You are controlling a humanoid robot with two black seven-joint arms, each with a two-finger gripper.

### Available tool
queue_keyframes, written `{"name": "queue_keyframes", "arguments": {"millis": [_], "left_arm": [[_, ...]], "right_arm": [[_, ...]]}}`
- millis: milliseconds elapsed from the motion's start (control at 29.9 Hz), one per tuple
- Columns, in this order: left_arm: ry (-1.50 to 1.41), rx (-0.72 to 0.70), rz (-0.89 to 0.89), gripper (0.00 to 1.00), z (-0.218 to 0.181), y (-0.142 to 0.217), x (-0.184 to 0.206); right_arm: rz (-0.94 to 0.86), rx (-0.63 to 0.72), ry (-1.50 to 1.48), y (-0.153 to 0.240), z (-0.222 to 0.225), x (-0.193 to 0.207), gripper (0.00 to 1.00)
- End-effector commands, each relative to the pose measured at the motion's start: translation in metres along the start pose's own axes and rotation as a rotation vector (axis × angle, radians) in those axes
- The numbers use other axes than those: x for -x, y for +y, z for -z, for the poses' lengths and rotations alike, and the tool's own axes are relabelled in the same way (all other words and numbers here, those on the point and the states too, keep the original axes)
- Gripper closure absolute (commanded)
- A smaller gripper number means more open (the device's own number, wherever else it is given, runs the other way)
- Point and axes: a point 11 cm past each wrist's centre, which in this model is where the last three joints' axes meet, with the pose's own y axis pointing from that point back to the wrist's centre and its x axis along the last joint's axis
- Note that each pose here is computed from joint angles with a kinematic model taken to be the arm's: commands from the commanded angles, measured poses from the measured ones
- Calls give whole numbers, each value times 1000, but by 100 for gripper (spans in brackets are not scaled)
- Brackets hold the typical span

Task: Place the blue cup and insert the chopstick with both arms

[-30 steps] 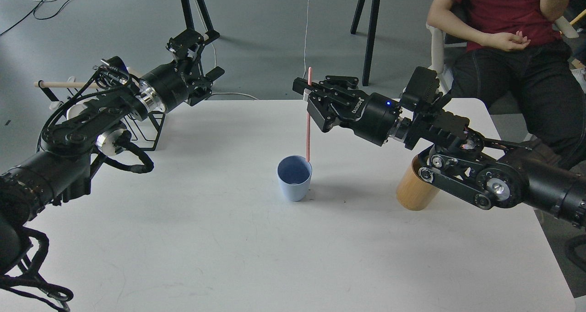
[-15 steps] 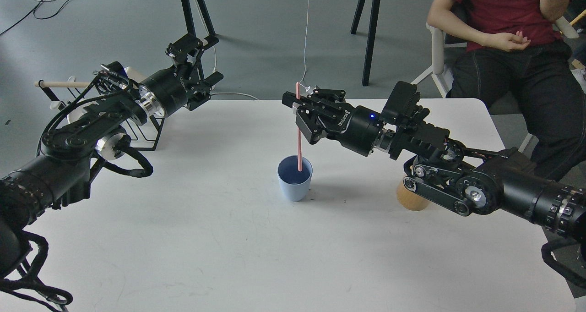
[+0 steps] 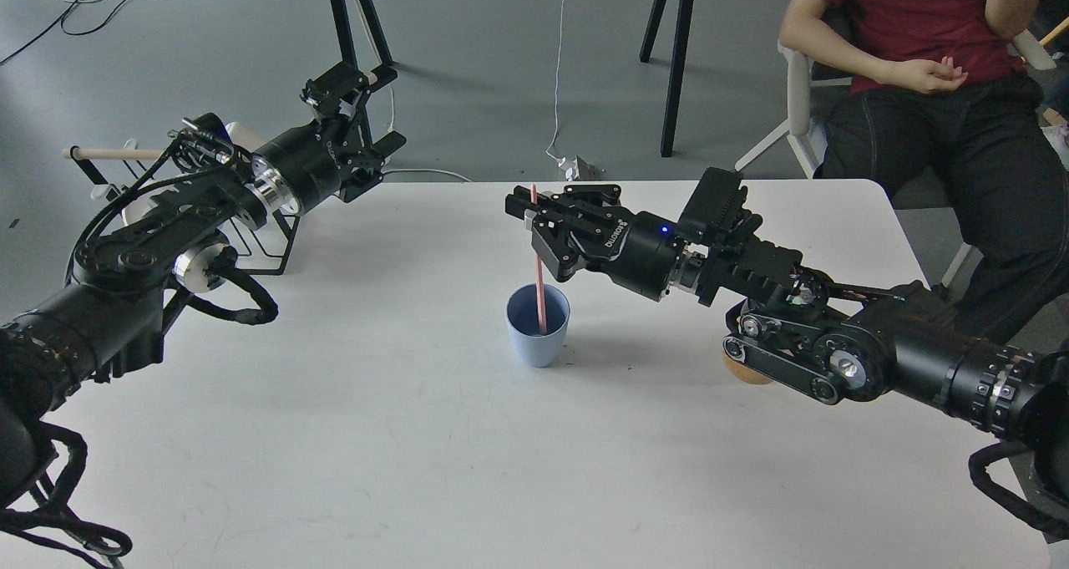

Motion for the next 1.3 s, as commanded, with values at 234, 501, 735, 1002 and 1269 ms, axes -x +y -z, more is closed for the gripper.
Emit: {"name": "queue_keyframes", "arguments": {"millis": [234, 501, 735, 1002, 1269], "left_arm": [[5, 18, -14, 2, -6, 1, -5], [17, 62, -44, 2, -19, 4, -15], [22, 99, -63, 2, -32, 3, -22], [50, 152, -87, 2, -44, 2, -27], [64, 162, -88, 2, -45, 1, -25]], "right_arm": [[-34, 25, -51, -5, -3, -9, 26], [-344, 222, -235, 10, -60, -101, 24], [-554, 382, -419, 67, -109, -158, 24], [-716, 454, -822, 135, -131, -185, 24], [-908, 322, -1291, 163, -133, -198, 28]]}}
